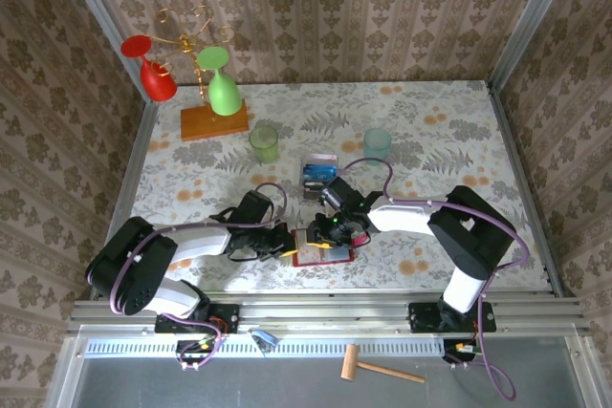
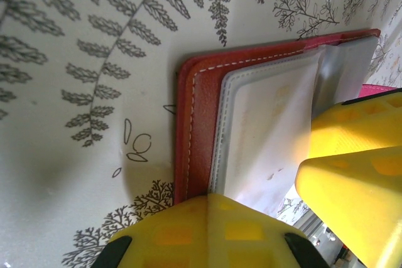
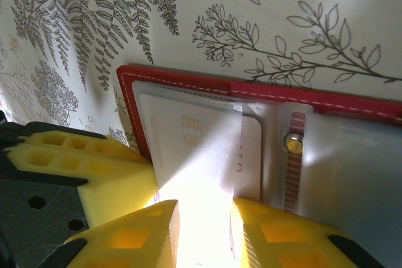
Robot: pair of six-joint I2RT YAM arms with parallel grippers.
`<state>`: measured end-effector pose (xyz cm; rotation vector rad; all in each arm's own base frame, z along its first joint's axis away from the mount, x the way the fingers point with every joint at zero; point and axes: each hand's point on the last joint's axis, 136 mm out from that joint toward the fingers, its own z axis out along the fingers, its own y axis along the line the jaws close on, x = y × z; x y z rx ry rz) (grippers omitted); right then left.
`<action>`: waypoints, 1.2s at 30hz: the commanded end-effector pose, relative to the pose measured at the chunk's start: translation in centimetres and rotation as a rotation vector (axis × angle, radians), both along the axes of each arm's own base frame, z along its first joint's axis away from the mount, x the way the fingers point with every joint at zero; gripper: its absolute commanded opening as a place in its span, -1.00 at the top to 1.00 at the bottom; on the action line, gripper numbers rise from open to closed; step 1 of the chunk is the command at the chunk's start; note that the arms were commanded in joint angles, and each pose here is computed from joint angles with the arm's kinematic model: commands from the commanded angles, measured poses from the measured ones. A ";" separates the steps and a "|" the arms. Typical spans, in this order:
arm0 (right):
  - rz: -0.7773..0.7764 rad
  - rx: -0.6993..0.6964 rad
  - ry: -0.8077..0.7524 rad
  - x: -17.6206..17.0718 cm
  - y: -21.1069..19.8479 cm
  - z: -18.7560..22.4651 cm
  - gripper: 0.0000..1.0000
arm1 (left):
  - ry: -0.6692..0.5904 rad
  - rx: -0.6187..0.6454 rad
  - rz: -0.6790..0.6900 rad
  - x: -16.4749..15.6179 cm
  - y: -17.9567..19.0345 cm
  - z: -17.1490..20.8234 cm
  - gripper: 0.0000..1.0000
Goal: Take the credit cards out of the card holder
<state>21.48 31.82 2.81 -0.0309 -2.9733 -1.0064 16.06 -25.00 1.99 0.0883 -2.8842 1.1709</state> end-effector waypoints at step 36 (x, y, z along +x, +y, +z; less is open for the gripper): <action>-0.007 -0.042 -0.056 0.5 -1.8 2.1 0.44 | -0.060 0.038 -0.014 1.6 -0.1 3.4 1.00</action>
